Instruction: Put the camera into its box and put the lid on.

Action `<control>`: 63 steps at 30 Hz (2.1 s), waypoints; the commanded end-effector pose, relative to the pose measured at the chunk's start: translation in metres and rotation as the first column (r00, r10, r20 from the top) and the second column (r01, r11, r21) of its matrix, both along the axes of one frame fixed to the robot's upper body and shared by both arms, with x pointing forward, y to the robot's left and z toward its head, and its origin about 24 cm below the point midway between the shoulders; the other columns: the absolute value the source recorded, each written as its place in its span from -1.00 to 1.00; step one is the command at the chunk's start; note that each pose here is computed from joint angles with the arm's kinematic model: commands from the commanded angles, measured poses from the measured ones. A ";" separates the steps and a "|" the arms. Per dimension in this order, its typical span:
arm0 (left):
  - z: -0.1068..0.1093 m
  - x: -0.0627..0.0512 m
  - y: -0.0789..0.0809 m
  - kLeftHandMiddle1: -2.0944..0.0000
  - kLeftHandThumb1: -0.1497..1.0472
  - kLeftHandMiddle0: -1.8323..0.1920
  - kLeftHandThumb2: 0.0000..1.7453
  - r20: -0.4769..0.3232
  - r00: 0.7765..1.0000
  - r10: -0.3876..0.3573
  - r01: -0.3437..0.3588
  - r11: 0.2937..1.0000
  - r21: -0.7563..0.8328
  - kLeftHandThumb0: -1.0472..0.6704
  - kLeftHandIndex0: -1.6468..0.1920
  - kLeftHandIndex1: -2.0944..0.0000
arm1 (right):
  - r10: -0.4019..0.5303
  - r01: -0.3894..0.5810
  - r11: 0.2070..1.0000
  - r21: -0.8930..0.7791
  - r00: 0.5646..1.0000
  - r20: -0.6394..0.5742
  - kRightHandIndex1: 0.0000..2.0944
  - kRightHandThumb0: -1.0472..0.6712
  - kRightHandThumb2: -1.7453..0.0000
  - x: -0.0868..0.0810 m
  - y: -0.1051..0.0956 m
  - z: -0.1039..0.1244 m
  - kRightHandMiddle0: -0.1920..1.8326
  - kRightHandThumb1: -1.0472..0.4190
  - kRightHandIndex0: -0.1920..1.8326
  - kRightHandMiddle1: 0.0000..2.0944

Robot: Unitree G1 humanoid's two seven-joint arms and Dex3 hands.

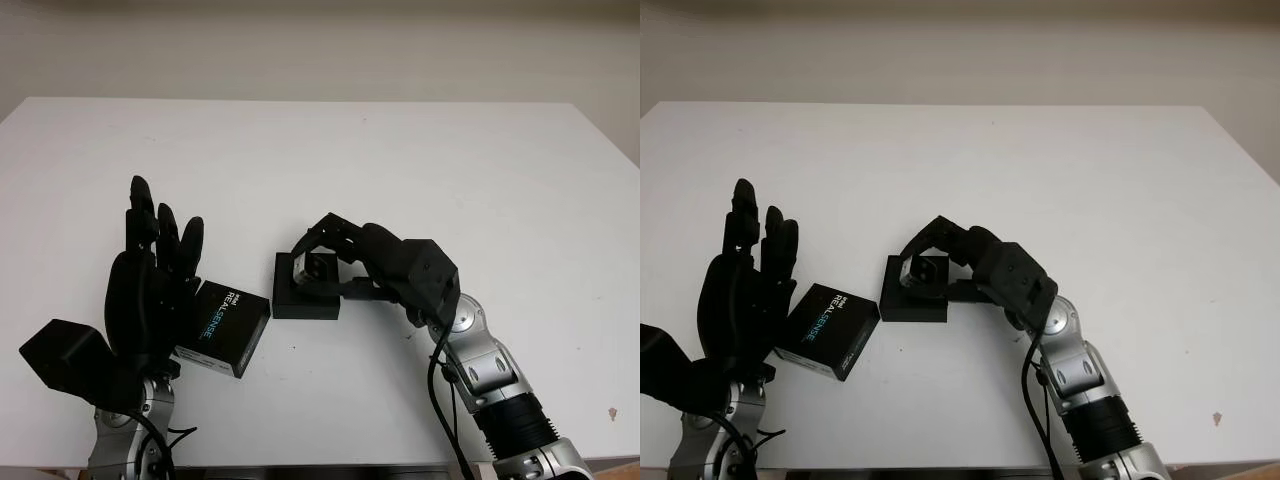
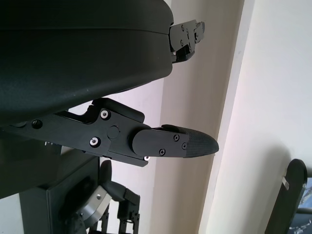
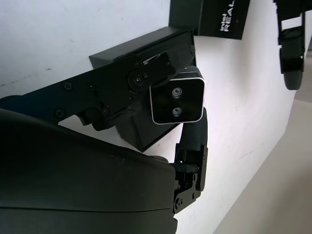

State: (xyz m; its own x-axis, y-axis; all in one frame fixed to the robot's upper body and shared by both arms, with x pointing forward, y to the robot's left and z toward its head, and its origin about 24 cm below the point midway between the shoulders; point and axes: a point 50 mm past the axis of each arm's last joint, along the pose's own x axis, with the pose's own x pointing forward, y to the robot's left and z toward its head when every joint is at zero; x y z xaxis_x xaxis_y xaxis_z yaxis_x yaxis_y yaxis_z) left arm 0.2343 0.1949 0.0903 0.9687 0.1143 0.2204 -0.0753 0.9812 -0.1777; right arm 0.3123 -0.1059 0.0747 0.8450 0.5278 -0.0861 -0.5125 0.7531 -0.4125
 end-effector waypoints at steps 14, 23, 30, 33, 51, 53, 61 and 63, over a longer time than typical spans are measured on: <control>0.002 0.000 -0.002 1.00 1.00 1.00 -0.69 0.022 1.000 -0.006 0.005 1.000 0.017 -0.42 1.00 1.00 | 0.010 -0.006 0.999 -0.046 0.995 0.095 -0.96 -0.22 0.94 0.002 0.001 -0.003 -0.57 -0.90 -0.58 0.66; 0.002 -0.001 -0.003 1.00 1.00 1.00 -0.68 0.020 1.000 -0.001 0.000 1.000 0.013 -0.41 1.00 1.00 | 0.074 -0.051 0.989 -0.142 0.984 0.162 -0.98 -0.26 0.94 -0.003 0.001 0.002 -0.71 -0.86 -0.70 0.25; 0.001 -0.001 -0.002 1.00 1.00 1.00 -0.70 0.020 1.000 -0.006 0.006 1.000 0.003 -0.42 1.00 1.00 | 0.120 -0.087 0.977 -0.197 0.979 0.163 -1.00 -0.51 0.94 -0.005 -0.001 0.004 -0.82 -0.80 -0.99 -0.78; 0.000 -0.001 -0.002 1.00 1.00 1.00 -0.71 0.017 1.000 -0.006 0.006 1.000 0.002 -0.42 1.00 1.00 | 0.119 -0.088 0.978 -0.189 0.980 0.160 -1.00 -0.50 0.94 -0.006 -0.002 0.004 -0.87 -0.79 -1.00 -0.84; -0.003 -0.003 -0.002 1.00 1.00 1.00 -0.69 0.015 1.000 0.000 0.001 1.000 -0.007 -0.40 1.00 1.00 | -0.022 0.030 0.999 -0.030 0.968 0.250 -0.91 -0.57 0.94 -0.008 -0.012 0.013 -0.71 -0.76 -0.84 -0.82; -0.003 -0.003 -0.002 1.00 1.00 1.00 -0.70 0.014 1.000 0.001 -0.001 1.000 -0.010 -0.40 1.00 1.00 | -0.043 0.056 0.998 -0.039 0.962 0.271 -0.87 -0.55 0.94 -0.009 -0.013 0.012 -0.63 -0.76 -0.75 -0.79; -0.003 -0.003 -0.002 1.00 1.00 1.00 -0.68 0.013 1.000 0.003 -0.003 1.000 0.000 -0.40 1.00 1.00 | -0.068 0.086 0.994 -0.062 0.968 0.243 -0.85 -0.51 0.94 -0.012 -0.018 0.002 -0.54 -0.76 -0.60 -0.59; -0.003 -0.004 -0.002 1.00 1.00 1.00 -0.68 0.014 1.000 0.002 -0.002 1.000 -0.002 -0.40 1.00 1.00 | -0.060 0.079 0.994 -0.079 0.972 0.227 -0.87 -0.52 0.94 -0.012 -0.019 0.000 -0.58 -0.76 -0.61 -0.53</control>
